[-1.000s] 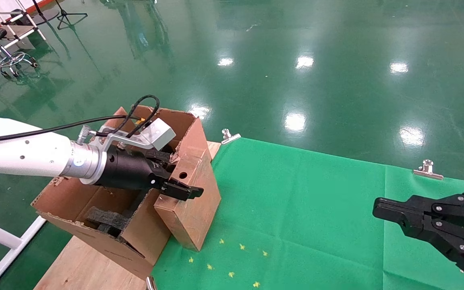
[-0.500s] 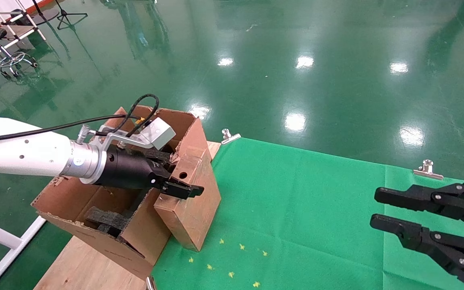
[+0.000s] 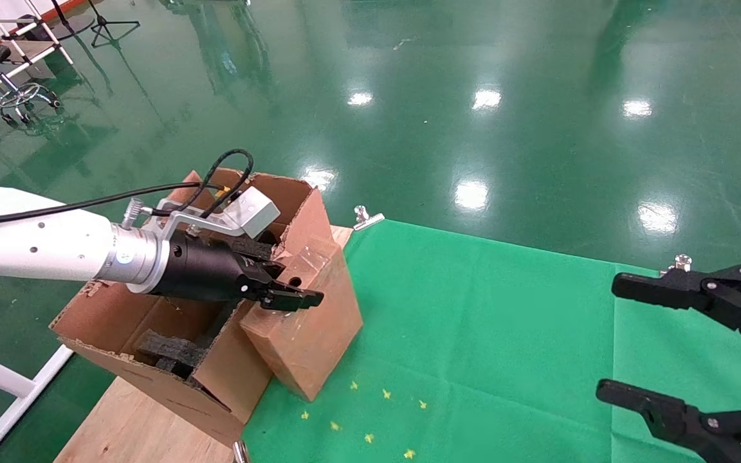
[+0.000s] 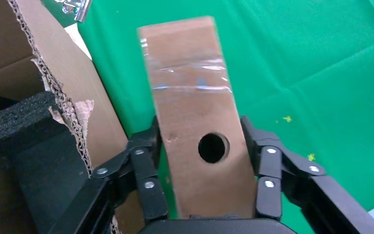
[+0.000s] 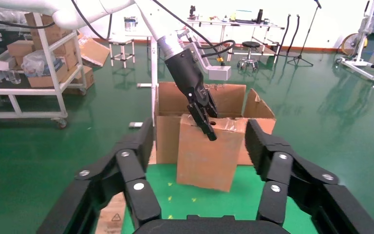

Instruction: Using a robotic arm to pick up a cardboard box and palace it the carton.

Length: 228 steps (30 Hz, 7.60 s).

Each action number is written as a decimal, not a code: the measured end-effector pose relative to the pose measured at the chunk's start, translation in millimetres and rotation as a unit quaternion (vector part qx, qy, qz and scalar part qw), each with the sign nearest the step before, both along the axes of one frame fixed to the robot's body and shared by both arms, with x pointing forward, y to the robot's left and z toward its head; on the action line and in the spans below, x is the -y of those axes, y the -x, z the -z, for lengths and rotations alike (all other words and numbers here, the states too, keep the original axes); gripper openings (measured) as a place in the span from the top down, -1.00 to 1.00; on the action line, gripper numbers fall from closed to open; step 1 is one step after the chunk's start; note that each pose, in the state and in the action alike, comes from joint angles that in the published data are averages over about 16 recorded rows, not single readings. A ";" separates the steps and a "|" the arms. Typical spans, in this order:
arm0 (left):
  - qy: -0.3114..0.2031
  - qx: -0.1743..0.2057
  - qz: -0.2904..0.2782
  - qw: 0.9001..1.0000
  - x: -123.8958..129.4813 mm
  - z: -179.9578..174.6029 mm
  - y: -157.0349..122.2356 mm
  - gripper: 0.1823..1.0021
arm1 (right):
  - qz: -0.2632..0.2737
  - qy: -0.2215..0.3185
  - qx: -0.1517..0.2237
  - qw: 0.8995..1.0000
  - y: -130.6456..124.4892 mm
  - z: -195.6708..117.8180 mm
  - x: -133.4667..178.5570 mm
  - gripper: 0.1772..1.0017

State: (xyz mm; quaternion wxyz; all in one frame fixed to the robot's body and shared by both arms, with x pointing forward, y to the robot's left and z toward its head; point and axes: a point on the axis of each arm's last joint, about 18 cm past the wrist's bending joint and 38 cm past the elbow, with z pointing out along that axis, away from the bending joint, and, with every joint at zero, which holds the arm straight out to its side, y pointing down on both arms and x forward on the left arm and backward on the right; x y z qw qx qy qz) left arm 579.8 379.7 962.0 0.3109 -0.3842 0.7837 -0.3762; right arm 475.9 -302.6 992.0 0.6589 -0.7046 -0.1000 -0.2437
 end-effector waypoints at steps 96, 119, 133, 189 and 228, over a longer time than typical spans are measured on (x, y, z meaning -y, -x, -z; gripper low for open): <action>-0.049 0.053 -0.267 0.961 -205.7 83.3 -73.8 0.60 | 0.000 0.000 0.000 1.000 -0.1 0.0 0.0 -1.00; -0.074 0.028 -0.268 0.960 -200.1 106.0 -78.5 0.57 | 0.000 0.000 0.000 1.000 -0.2 0.1 0.1 -1.00; -0.072 0.027 -0.267 0.961 -200.4 106.7 -77.4 0.21 | 0.000 0.000 0.000 1.000 -0.2 0.1 0.1 -1.00; 0.053 0.223 0.040 0.973 -109.3 -50.1 -22.5 -1.00 | 0.000 0.000 0.000 1.000 -0.4 0.1 0.3 -1.00; 0.114 0.266 0.416 0.862 63.0 -35.5 82.1 -1.00 | 0.000 0.000 0.000 1.000 -0.4 0.1 0.4 -1.00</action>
